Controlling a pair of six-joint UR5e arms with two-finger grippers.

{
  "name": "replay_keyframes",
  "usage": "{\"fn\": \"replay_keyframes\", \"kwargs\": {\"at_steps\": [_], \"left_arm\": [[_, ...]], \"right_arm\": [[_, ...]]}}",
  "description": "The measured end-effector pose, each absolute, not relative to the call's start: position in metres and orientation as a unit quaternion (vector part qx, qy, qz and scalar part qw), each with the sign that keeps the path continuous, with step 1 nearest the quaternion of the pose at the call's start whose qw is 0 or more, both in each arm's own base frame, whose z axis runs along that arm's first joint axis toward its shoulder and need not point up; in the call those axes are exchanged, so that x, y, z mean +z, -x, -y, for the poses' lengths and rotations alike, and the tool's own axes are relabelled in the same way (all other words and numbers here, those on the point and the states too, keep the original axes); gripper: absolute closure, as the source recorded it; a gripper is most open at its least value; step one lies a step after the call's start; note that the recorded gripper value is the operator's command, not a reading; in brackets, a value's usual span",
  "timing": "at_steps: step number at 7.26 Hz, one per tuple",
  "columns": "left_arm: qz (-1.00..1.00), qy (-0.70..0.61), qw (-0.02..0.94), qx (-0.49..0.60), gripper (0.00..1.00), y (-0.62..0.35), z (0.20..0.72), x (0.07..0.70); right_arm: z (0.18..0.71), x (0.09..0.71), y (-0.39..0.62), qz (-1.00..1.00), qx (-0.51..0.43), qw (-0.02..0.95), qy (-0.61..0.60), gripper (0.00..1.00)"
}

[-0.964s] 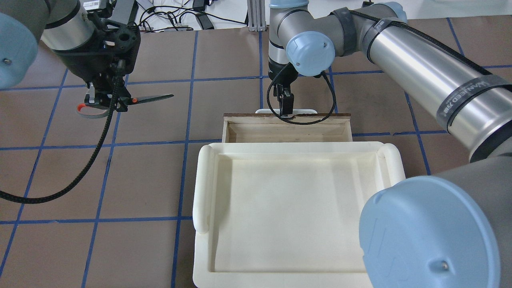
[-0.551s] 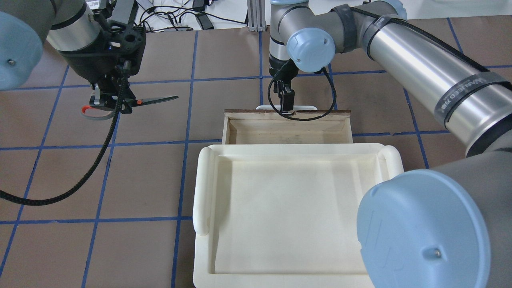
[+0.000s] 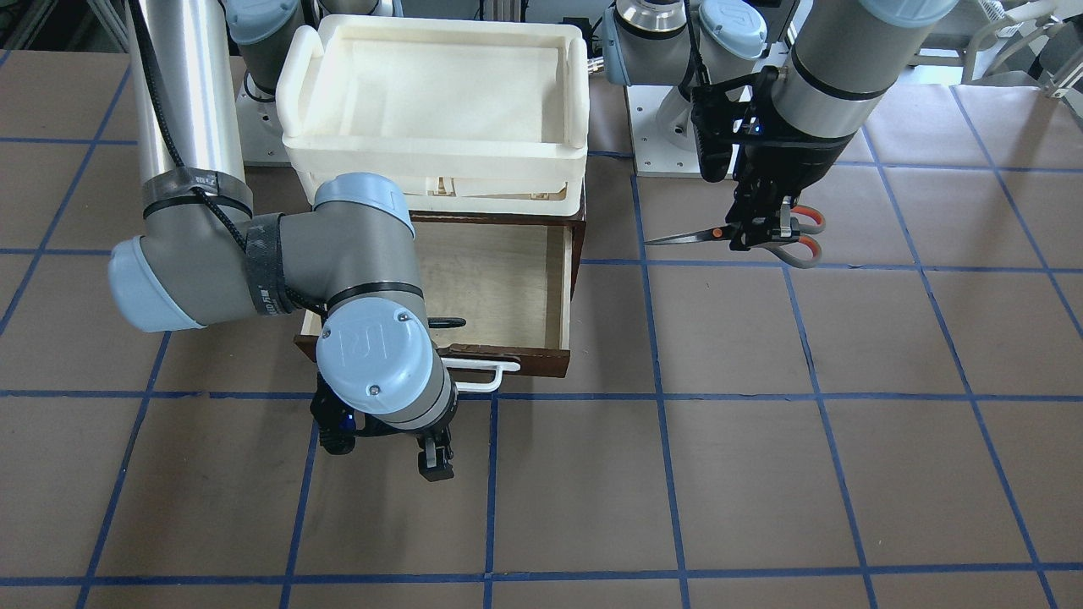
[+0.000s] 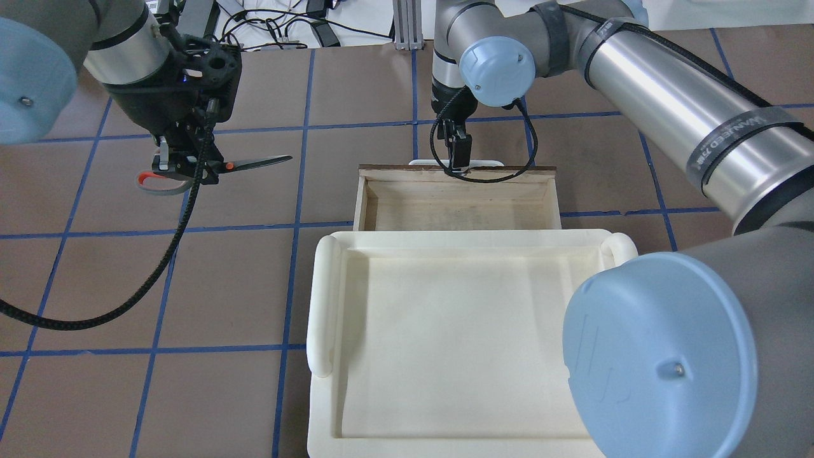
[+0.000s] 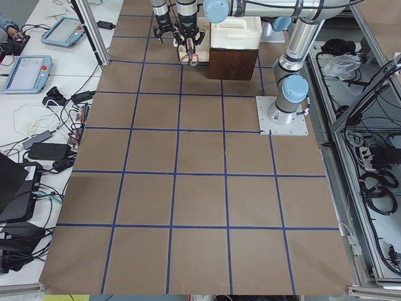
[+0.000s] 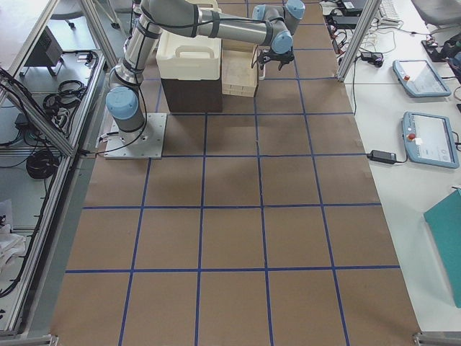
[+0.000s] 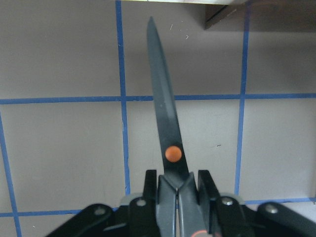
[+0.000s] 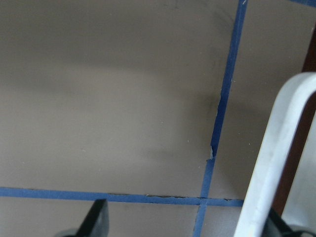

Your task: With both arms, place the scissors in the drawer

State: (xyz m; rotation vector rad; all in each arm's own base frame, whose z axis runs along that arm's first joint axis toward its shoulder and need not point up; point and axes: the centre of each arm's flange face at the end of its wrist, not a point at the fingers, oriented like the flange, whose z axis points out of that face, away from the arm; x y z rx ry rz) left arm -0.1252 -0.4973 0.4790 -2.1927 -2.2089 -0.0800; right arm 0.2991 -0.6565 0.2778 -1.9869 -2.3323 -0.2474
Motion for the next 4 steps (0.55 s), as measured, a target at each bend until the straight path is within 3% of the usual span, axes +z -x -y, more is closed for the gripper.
{"fn": "replay_keyframes", "kwargs": {"at_steps": [4], "left_arm": [[0.714, 0.700, 0.011, -0.025, 1.00, 0.145, 0.494, 0.482]], "right_arm": [[0.666, 0.276, -0.299, 0.760, -0.078, 0.028, 0.644, 0.00]]}}
